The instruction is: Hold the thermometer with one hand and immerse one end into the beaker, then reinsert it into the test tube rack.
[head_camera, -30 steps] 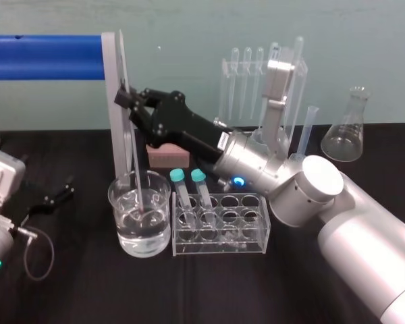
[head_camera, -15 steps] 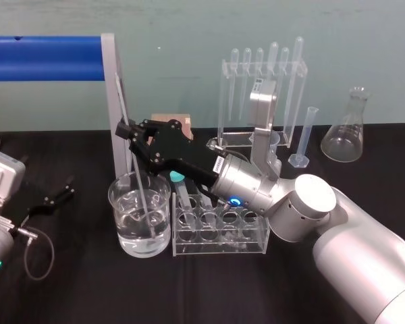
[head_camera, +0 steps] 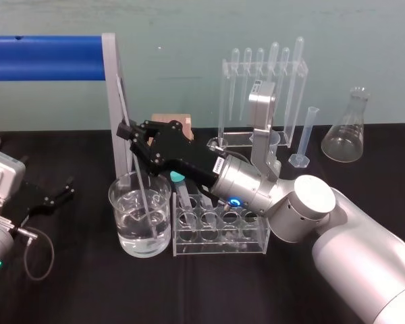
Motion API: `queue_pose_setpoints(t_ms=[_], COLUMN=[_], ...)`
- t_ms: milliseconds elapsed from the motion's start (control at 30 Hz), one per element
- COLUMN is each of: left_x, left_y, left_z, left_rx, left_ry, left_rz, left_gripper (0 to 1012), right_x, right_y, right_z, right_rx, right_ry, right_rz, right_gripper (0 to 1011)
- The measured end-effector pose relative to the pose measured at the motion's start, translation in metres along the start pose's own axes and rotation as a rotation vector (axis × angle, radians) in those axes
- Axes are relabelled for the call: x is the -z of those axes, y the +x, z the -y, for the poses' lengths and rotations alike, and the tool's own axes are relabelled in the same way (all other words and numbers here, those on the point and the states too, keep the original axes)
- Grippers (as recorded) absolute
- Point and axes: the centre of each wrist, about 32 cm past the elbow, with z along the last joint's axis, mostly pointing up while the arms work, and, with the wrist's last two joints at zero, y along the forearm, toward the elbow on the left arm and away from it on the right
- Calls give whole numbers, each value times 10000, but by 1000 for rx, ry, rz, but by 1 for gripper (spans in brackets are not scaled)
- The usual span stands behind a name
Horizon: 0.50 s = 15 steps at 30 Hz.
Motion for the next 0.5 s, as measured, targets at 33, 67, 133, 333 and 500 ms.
queue_pose_setpoints(t_ms=[33,67,133,333,500], left_x=[0,0,0,0,0], left_y=[0,0,0,0,0], left_z=[0,0,0,0,0], left_rx=[0,0,0,0,0], left_ry=[0,0,0,0,0], left_rz=[0,0,0,0,0], left_gripper=[1008,1008,1008,1008,1008], right_x=[-2,-4,-9,-19,-25], right_y=[1,2,5,14,14], right_z=[0,0,3,18,28], right_rx=[-1,-1,-1,-6,-11], right_ry=[0,0,-2,-7,-12], right_rz=[0,0,0,3,5], right_gripper=[57,57,57,57,57])
